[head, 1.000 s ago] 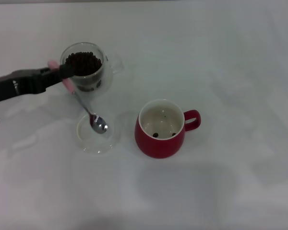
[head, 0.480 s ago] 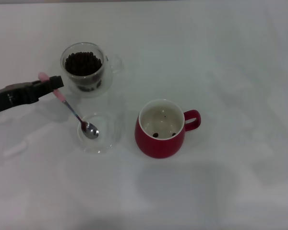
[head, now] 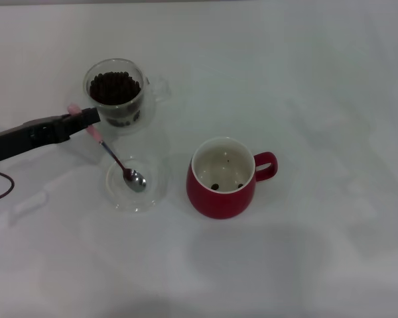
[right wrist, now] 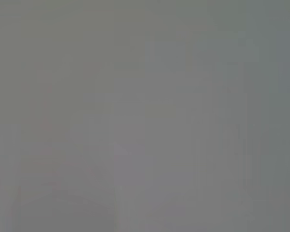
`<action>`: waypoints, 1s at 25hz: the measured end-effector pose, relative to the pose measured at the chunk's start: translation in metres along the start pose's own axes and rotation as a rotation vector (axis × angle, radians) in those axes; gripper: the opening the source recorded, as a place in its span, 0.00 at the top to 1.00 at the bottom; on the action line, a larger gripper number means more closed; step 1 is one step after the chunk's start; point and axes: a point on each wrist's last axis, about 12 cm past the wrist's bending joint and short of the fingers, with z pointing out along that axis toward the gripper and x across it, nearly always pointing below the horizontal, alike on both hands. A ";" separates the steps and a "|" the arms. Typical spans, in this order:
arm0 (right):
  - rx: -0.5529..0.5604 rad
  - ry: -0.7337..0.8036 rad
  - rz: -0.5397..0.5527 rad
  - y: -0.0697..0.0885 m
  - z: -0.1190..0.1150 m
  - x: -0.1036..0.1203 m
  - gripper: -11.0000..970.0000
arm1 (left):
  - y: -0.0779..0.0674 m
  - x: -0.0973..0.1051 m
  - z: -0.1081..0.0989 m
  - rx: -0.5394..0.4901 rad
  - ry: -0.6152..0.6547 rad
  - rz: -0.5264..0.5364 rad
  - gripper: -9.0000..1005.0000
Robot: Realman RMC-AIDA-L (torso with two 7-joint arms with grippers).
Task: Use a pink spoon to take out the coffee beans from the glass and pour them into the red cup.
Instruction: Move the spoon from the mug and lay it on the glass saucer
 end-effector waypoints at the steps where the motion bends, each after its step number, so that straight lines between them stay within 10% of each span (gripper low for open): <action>1: 0.001 0.000 0.002 0.001 0.000 0.000 0.21 | 0.000 0.000 0.001 -0.002 -0.002 -0.002 0.87; 25: 0.025 0.040 0.017 0.002 0.011 0.012 0.21 | 0.002 0.007 0.022 0.022 -0.015 -0.079 0.87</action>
